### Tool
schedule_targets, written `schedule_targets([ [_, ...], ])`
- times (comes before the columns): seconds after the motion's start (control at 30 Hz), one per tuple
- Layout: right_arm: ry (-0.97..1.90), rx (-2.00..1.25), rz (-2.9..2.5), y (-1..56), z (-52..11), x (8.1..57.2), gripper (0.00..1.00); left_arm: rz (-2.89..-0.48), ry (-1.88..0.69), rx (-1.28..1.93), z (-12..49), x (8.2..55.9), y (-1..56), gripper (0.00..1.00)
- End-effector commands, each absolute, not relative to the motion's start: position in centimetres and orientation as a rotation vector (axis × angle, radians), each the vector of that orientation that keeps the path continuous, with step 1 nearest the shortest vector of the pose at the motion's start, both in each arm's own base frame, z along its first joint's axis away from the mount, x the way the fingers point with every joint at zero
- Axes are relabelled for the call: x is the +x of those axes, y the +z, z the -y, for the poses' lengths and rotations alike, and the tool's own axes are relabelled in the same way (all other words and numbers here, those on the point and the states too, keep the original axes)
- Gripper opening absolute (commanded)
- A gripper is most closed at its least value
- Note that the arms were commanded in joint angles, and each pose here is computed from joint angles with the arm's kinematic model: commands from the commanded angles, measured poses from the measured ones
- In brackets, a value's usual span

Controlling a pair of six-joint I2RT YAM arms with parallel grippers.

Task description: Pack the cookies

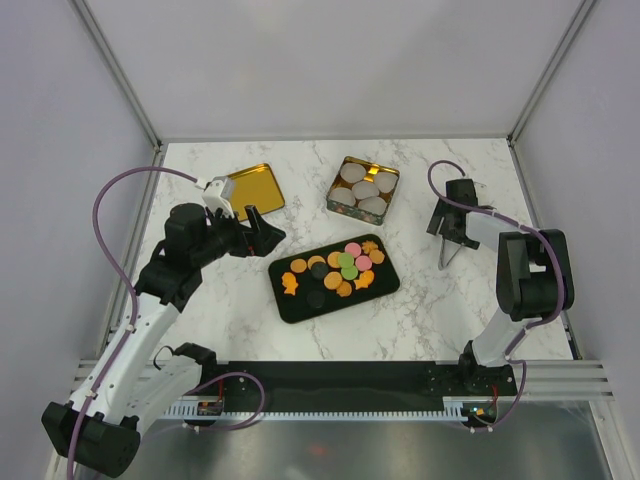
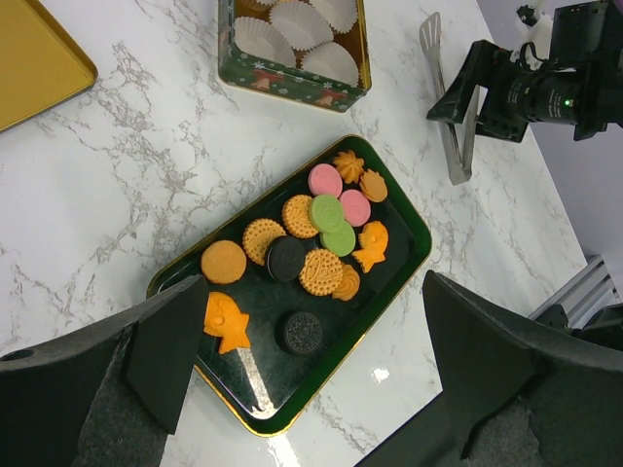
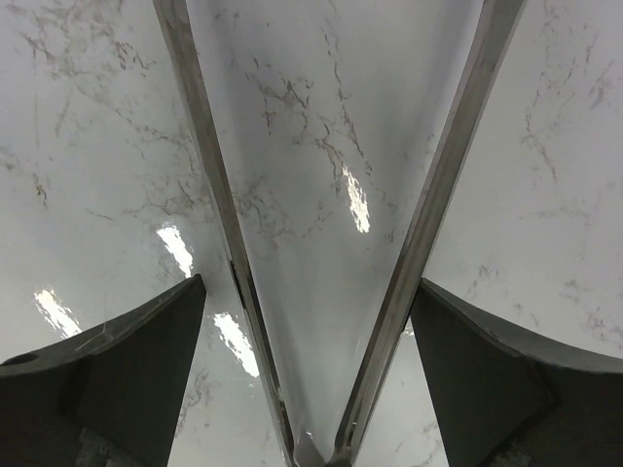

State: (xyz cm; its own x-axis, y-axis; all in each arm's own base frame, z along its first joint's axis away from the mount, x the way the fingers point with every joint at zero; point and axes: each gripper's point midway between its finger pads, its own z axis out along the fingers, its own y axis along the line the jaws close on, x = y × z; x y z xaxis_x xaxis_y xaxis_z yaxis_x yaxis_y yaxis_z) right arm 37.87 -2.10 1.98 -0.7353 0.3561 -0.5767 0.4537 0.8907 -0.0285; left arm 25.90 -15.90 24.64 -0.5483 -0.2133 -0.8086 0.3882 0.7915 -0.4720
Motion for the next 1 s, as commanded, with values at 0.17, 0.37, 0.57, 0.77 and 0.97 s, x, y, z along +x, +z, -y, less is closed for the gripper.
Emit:
schedule_targets([
  [0.17, -0.19, 0.608, -2.446, 1.8, 1.8, 38.2, 0.86, -1.969, -0.803, 0.144, 16.4, 25.7, 26.4, 0.99],
  [0.37, -0.16, 0.619, -2.448, 1.5, 1.4, 37.9, 0.7, -1.974, -0.805, 0.144, 16.5, 25.8, 26.3, 0.99],
  [0.57, -0.06, 0.595, -2.393, 4.7, 0.2, 38.9, 0.62, -1.973, -0.798, 0.141, 16.4, 25.9, 26.3, 0.99],
  [0.77, -0.001, 0.461, -2.342, 9.7, -2.8, 39.1, 0.66, -1.976, -0.796, 0.142, 16.4, 25.9, 26.2, 0.99],
  [0.97, 0.027, 0.357, -2.291, 13.6, -5.1, 38.2, 0.66, -1.981, -0.798, 0.144, 16.5, 25.9, 26.1, 0.99],
])
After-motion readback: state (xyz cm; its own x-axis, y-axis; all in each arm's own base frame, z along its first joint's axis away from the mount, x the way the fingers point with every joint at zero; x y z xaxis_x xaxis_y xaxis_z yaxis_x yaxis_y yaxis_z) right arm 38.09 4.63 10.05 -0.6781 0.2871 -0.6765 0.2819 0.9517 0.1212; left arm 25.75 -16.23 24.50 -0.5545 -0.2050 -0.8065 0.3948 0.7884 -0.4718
